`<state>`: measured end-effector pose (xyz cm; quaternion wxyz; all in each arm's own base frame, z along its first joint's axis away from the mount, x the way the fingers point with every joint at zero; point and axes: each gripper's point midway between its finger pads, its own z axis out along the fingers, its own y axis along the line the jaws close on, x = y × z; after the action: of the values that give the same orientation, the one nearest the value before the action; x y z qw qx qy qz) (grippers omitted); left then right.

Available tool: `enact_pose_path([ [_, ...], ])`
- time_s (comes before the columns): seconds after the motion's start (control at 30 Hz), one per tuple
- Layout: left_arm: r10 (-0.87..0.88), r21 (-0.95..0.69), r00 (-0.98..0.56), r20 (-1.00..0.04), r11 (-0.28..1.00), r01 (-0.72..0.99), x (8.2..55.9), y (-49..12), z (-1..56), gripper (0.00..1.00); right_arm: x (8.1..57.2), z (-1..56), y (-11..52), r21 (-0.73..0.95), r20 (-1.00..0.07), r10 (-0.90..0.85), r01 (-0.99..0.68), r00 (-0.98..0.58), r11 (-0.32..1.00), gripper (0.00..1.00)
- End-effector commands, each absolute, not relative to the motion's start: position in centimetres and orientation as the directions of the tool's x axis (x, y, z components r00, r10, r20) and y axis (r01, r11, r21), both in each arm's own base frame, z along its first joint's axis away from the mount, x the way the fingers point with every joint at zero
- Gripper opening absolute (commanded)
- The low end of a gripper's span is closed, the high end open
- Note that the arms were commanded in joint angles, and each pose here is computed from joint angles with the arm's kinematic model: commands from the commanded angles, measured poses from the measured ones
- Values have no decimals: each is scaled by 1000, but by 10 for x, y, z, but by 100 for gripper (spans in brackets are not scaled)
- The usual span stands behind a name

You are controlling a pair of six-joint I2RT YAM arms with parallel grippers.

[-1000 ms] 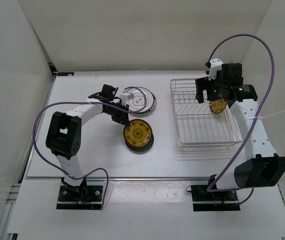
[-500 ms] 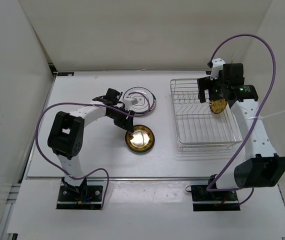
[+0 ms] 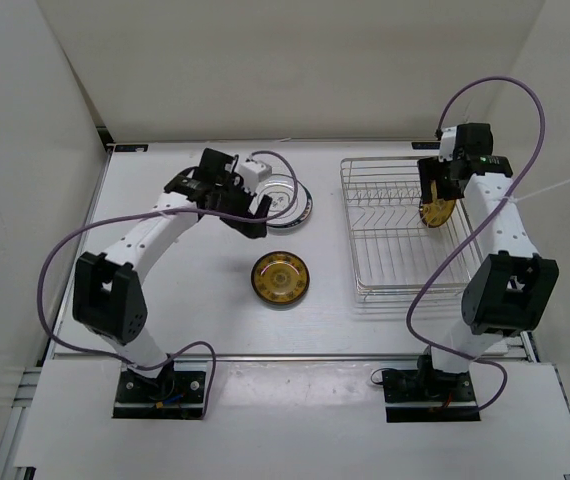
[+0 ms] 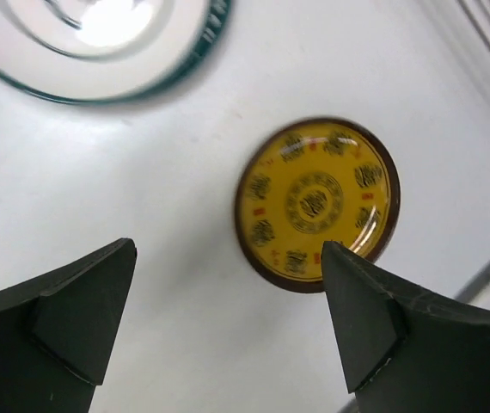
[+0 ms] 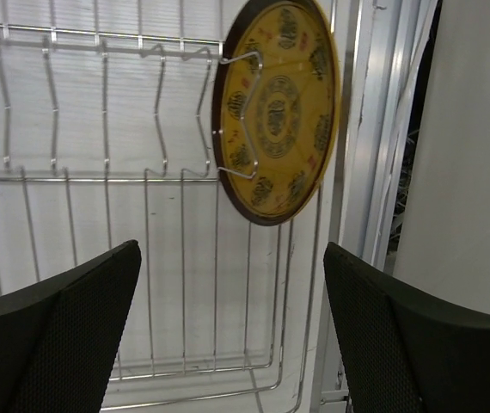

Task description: Unload the plates from the dish rack

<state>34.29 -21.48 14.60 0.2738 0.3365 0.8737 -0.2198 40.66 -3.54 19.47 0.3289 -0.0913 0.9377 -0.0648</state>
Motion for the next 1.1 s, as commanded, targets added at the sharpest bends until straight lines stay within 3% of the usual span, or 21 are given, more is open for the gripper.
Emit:
enact_pose_path([
  [0.0, 394, -30, -541, -743, 787, 616, 369, -185, 222, 99, 430, 208, -55, -227, -642, -227, -101, -732, 969, 89],
  [0.27, 285, -14, -560, -778, 883, 469, 383, -135, 255, 99, 453, 190, -68, -210, -627, -210, -97, -750, 973, 89],
  [0.47, 266, -11, -556, -787, 896, 444, 379, -123, 260, 99, 463, 170, -66, -186, -601, -207, -117, -772, 975, 82],
  [0.77, 262, -12, -548, -794, 895, 446, 379, -118, 266, 99, 468, 173, -64, -155, -618, -159, -78, -770, 985, 61],
  [0.97, 261, -25, -546, -796, 887, 461, 377, -121, 266, 99, 467, 175, -75, -189, -619, -123, -5, -776, 982, 51],
  [1.07, 260, -31, -545, -797, 884, 467, 377, -123, 266, 99, 469, 172, -81, -205, -617, -102, 34, -780, 978, 35],
])
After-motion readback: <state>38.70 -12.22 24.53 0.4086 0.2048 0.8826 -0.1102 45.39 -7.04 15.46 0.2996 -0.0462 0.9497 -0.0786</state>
